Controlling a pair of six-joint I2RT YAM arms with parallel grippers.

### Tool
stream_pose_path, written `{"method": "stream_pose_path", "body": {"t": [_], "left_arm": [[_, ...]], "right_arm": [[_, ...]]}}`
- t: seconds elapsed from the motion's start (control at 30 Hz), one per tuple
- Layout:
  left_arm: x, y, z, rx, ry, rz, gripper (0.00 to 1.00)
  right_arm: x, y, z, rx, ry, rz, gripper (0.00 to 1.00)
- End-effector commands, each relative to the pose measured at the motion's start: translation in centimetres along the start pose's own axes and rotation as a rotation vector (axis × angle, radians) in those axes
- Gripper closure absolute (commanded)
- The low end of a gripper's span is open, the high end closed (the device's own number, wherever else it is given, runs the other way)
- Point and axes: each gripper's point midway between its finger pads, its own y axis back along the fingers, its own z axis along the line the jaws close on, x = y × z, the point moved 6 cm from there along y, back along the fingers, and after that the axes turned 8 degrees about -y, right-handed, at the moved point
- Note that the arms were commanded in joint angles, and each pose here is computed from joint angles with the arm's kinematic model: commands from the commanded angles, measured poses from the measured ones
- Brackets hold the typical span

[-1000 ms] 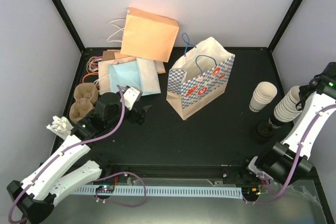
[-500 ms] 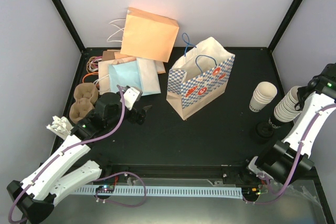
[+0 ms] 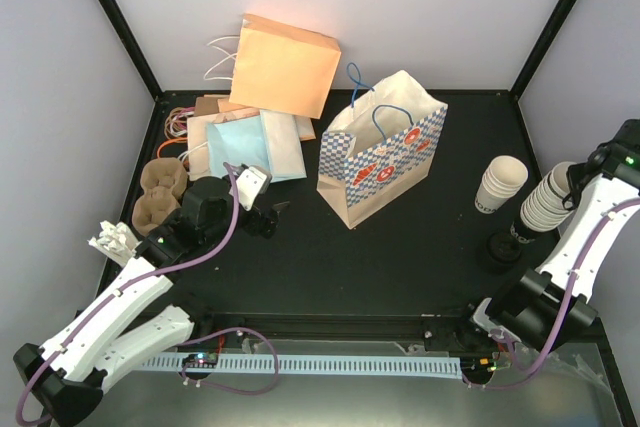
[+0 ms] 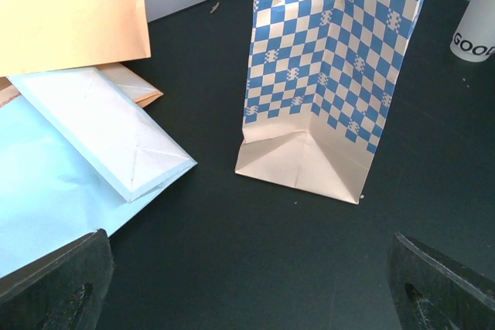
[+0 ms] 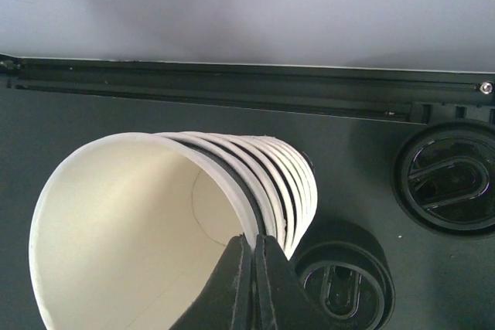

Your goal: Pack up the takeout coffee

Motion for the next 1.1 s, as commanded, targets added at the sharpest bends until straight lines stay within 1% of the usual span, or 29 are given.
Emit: {"method": "stream_pose_path", "body": {"t": [0.0,0.3,0.5,0.6,0.7,0.8,0.9,1.0,1.07], "left_arm": [[-0.6,0.2,0.2,-0.004,-0.002,-0.029,0.01],[-0.6,0.3,0.1,-0.003,-0.002,-0.031,0.01],[-0.6,0.3,0.1,0.0,-0.002,-0.03,0.01],[-0.5,0.2,0.1,0.001,-0.001,-0.028,0.01],[-0.5,0.2,0.1,0.003,-0.003,-0.027,0.01],[-0.5,0.2,0.1,0.001,-0.003,-0.027,0.01],[-0.4,0.1,0.1,0.0,-0.004,-0.02,0.01],[-0.4,0.0,0.2,-0.004,-0.007,-0.015,0.01],[-0.4,0.0,0.3,-0.01,-0.007,-0.01,0.01]], "right_arm": [[-0.5,2.2,0.8,-0.072,-0.02,-0.011,0.99],[-1.3,5.0,1.8,-0.126,-0.021,-0.033,0.99],[-2.3,8.6,2.8,-0.171,-0.004,-0.067,0.99],[-2.4,10.3,3.2,-0.229,0.01,-0.069,0.99],[-1.8,11.8,4.1,-0.337,0.069,-0.049,0.99],[-0.5,13.1,4.9,-0.443,0.163,-0.04,0.99],[2.5,13.7,5.8,-0.565,0.285,-0.007,0.98],[6.8,13.1,5.1,-0.618,0.35,0.034,0.96],[9.0,12.1,4.3,-0.613,0.378,0.058,0.96]]}}
